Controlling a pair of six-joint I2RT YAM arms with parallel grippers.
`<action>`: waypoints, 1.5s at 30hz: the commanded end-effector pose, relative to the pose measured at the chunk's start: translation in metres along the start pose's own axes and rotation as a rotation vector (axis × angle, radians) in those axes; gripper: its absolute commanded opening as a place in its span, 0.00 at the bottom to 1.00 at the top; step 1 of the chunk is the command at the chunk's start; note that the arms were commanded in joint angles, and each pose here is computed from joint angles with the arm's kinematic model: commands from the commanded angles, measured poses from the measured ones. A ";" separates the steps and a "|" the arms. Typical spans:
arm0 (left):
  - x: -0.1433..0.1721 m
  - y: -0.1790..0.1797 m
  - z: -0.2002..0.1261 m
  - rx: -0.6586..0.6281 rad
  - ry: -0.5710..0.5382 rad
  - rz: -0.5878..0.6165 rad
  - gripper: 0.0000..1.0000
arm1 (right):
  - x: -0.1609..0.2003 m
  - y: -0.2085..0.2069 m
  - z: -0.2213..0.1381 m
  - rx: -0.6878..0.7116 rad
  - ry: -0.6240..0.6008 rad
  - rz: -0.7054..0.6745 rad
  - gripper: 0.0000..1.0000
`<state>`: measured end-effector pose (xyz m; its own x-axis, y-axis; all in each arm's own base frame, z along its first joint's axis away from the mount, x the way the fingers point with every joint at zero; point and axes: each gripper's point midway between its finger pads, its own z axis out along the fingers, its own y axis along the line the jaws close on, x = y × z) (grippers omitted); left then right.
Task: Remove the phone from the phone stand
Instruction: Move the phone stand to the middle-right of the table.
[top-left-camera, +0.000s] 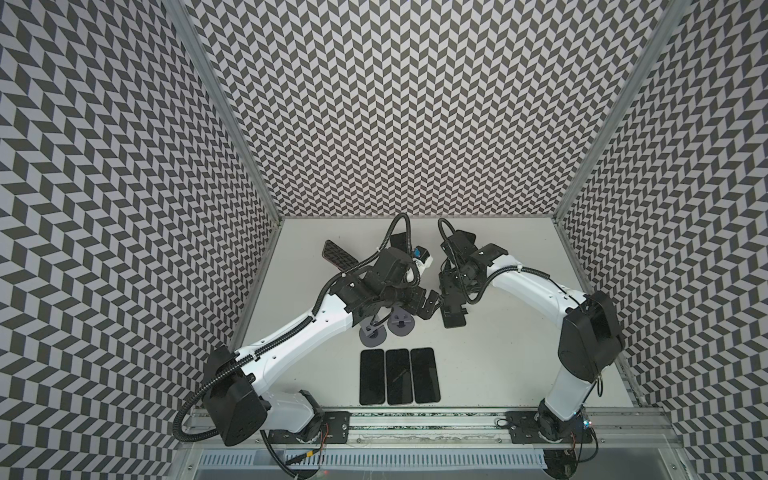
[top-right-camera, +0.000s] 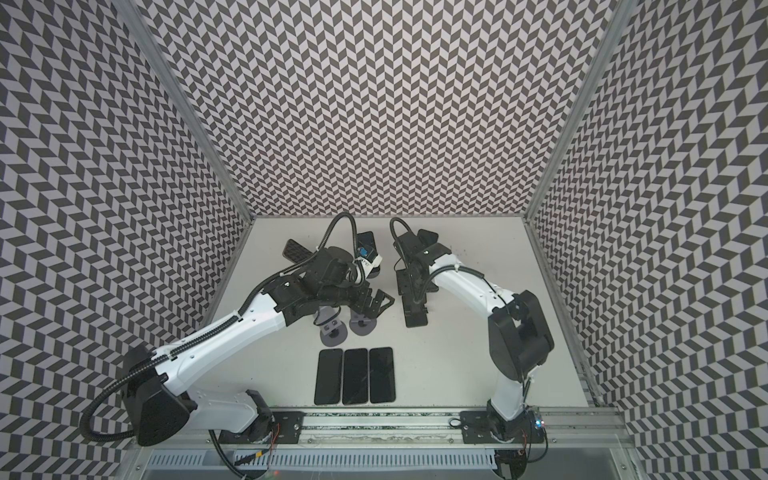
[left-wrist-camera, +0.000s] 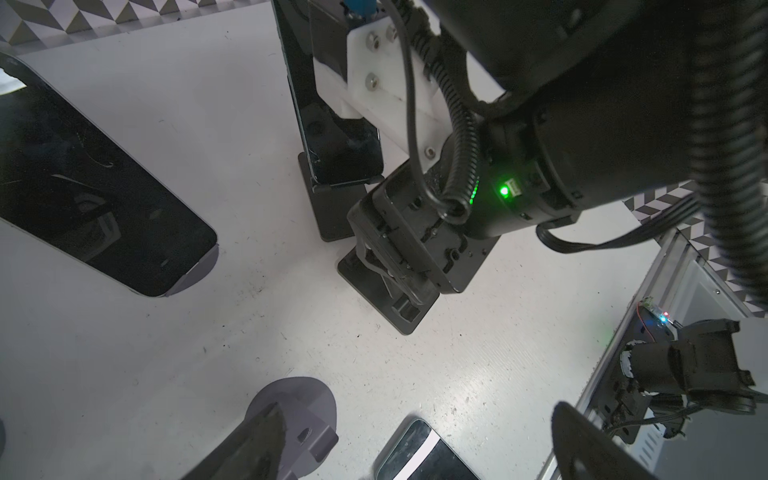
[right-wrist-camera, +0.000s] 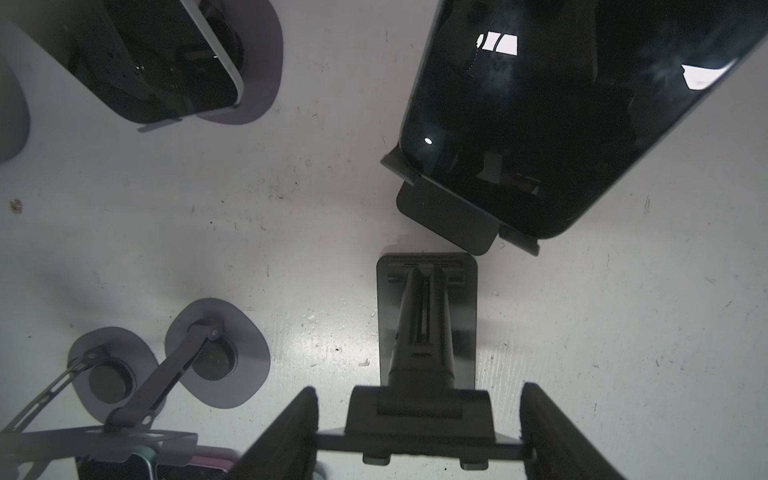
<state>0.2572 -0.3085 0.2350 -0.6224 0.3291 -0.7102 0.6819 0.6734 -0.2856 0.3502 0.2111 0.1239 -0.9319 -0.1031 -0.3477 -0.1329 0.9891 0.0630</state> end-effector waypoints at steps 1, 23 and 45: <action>-0.006 -0.002 0.000 -0.002 -0.017 0.028 1.00 | -0.009 -0.004 -0.004 0.015 -0.035 -0.007 0.69; -0.020 -0.002 0.010 -0.007 -0.022 0.042 1.00 | -0.014 -0.041 -0.014 0.038 -0.055 0.026 0.64; -0.013 -0.010 0.015 0.023 -0.009 0.040 1.00 | 0.002 -0.053 -0.024 0.056 -0.039 0.040 0.64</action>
<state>0.2648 -0.3237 0.2296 -0.6106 0.3588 -0.7060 0.6990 0.6633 -0.2674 0.3459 0.1615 0.1261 -0.9415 -0.0609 -0.3315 -0.0752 0.9967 0.0307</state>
